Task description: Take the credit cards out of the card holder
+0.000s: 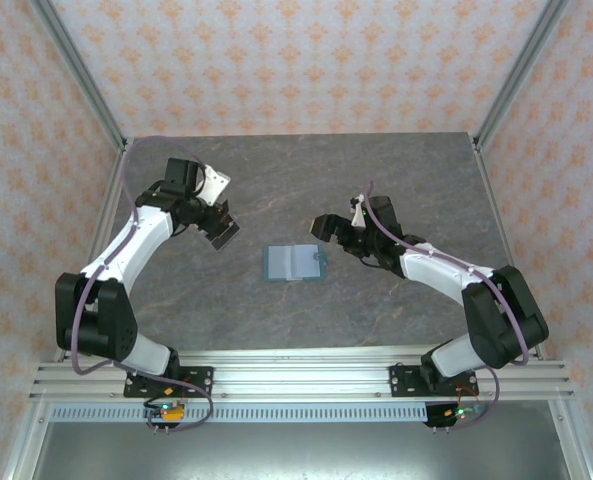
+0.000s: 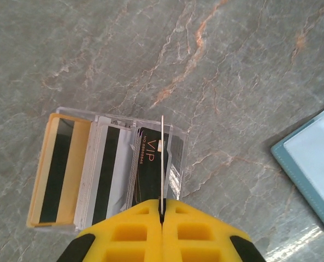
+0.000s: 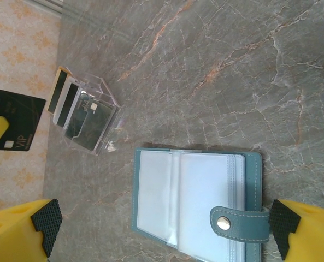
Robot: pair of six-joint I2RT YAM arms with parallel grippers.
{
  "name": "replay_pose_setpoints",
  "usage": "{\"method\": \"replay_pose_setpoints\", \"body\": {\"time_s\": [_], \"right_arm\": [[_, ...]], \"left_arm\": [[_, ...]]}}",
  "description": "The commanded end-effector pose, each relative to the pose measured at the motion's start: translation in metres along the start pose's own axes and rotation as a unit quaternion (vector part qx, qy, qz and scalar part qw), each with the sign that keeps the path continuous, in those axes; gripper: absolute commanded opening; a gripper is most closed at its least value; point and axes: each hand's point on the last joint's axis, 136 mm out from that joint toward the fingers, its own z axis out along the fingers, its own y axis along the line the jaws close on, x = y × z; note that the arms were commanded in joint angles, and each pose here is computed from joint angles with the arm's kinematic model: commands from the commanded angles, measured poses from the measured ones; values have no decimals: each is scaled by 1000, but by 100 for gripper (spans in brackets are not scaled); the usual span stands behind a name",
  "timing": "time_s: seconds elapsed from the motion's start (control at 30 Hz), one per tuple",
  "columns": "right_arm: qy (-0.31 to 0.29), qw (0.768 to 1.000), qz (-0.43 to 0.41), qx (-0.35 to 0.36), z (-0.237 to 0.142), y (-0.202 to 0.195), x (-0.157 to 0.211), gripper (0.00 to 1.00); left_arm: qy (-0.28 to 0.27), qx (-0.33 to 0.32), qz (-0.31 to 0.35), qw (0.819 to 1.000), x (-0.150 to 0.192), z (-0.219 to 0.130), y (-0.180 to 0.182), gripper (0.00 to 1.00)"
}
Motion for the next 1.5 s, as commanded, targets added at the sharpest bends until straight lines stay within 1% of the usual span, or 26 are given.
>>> {"method": "replay_pose_setpoints", "body": {"time_s": [0.0,0.17,0.3,0.57,0.77,0.9,1.07,1.2,1.27,1.37,1.47], "right_arm": [[-9,1000,-15,14,-3,-6,0,99],[-8,1000,-13,17,-1,-9,0,99],[-7,1000,-15,15,-2,-7,0,99],[-2,1000,-10,13,1,-8,2,99],[3,1000,-5,13,3,-9,4,99],[3,1000,-4,12,4,-9,4,99],[4,1000,-2,8,4,-8,5,99],[4,1000,-3,12,5,-10,4,99],[4,1000,-5,16,4,-10,4,100],[1,1000,-4,25,3,-13,2,99],[-3,999,-8,31,1,-12,1,97]], "left_arm": [[-21,18,35,999,-9,10,1,0],[-11,22,30,999,-8,26,7,0],[10,25,29,999,5,39,12,0],[15,27,9,999,17,45,22,0],[12,40,8,999,15,49,19,0],[21,42,6,999,15,53,21,1],[12,34,4,999,9,52,24,18],[-7,30,-2,1000,-5,37,25,28],[-17,32,-14,999,-13,28,25,32],[-38,28,-58,997,-28,15,27,35],[-58,12,-133,989,-37,4,32,38]]}}
